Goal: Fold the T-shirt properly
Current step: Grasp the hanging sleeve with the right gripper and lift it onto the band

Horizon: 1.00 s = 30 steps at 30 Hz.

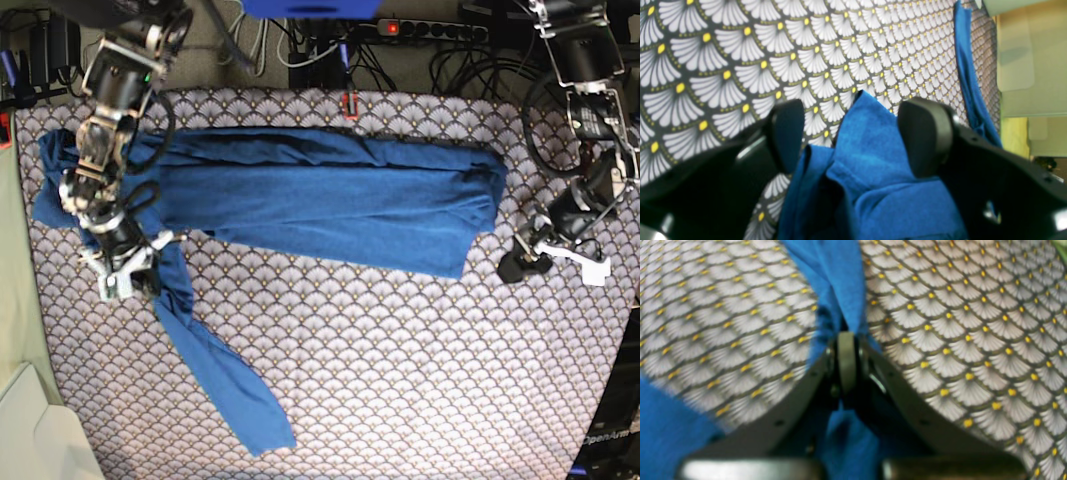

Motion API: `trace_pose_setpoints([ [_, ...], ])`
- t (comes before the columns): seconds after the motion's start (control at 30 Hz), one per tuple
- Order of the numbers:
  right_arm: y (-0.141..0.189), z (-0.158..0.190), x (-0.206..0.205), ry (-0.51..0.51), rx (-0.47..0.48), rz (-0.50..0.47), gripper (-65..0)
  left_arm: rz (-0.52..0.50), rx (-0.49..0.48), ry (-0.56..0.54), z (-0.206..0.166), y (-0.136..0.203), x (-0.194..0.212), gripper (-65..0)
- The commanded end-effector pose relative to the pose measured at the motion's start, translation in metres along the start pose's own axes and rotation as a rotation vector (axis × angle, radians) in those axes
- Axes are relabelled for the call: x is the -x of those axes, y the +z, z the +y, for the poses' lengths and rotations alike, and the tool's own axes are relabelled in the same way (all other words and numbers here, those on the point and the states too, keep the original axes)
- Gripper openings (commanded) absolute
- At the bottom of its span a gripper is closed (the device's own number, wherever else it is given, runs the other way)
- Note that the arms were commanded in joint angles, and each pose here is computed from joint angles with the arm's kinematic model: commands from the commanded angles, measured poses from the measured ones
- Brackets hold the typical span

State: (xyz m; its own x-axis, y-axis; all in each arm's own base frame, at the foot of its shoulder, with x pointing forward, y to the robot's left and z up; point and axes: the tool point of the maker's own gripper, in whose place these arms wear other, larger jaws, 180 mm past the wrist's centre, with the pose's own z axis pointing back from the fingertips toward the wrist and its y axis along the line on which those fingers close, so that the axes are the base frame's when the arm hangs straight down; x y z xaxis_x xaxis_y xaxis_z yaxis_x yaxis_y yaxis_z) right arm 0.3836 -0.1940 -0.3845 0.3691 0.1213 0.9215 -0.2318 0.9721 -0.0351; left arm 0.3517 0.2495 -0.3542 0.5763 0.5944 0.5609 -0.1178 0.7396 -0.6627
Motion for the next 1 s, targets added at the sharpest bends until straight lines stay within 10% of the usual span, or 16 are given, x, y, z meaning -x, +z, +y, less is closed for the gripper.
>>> trace_pose_setpoints([
  [0.0,0.003,0.003,-0.022,0.021,-0.005,-0.072,-65.0,-0.044,0.029,-0.018,-0.01,0.002,-0.019,-19.3],
  [0.43,0.054,0.103,-0.044,0.099,-0.153,-0.171,-65.0,-0.034,0.02,-0.013,-0.006,0.004,-0.013,-19.3],
  [0.97,0.092,0.162,0.0,0.088,-0.289,-0.078,-65.0,-0.031,0.017,-0.015,-0.005,0.005,-0.012,-19.3],
])
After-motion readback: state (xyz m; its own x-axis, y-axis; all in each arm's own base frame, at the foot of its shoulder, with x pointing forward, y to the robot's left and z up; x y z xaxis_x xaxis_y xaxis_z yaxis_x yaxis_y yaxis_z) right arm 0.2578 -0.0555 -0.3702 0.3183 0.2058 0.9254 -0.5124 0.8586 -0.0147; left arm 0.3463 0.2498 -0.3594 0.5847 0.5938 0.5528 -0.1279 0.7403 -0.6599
